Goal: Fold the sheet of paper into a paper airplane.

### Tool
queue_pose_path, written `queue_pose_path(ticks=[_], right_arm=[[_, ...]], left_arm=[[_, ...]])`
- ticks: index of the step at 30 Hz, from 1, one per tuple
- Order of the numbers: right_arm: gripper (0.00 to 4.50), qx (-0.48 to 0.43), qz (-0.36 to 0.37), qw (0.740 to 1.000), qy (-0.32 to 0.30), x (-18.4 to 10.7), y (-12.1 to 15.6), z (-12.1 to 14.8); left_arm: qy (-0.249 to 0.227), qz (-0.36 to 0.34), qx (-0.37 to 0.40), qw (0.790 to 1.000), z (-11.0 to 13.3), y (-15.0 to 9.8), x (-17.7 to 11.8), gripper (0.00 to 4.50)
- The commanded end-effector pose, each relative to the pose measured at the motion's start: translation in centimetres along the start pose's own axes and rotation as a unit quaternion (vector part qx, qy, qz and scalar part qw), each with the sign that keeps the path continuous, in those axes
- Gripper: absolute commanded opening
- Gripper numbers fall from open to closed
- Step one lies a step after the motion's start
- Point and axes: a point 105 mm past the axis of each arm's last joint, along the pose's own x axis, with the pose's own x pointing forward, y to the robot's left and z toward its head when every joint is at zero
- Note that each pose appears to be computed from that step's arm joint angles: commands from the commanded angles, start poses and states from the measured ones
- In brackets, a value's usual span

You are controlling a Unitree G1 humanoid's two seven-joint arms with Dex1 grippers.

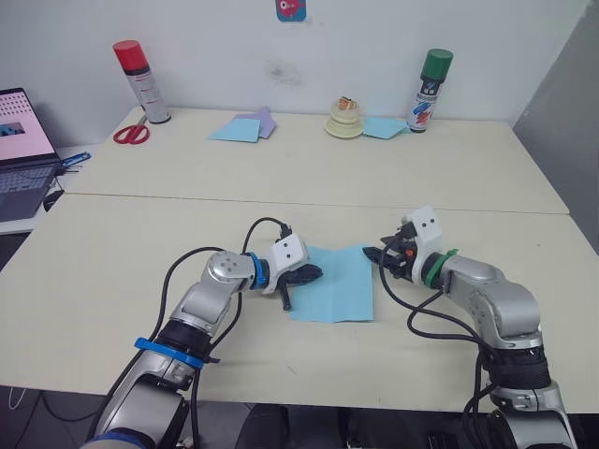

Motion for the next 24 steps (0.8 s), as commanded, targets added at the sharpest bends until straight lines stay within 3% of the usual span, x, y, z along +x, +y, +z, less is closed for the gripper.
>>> queue_pose_path(ticks=[1,10,13,19,24], right_arm=[[2.68,0.046,0.019,0.999,-0.007,-0.4,0.6,0.6],[2.68,0.112,0.030,0.993,-0.003,1.2,0.9,0.3],[2.07,0.113,0.029,0.993,-0.009,1.5,0.9,0.6],[0.02,0.099,0.030,0.994,-0.013,1.6,1.3,0.9],[0.02,0.033,0.030,0.999,-0.019,1.6,2.1,1.1]], left_arm=[[0.028,-0.022,-0.010,0.999,-1.5,-1.4,0.7,0.00],[0.029,-0.019,-0.011,0.999,-1.6,-1.2,0.7,0.00],[0.032,-0.014,-0.013,0.999,-1.8,-1.1,0.6,0.00],[0.037,-0.010,-0.020,0.999,-2.4,-1.2,0.4,0.00],[0.041,-0.008,-0.027,0.999,-2.8,-1.3,0.3,0.00]])
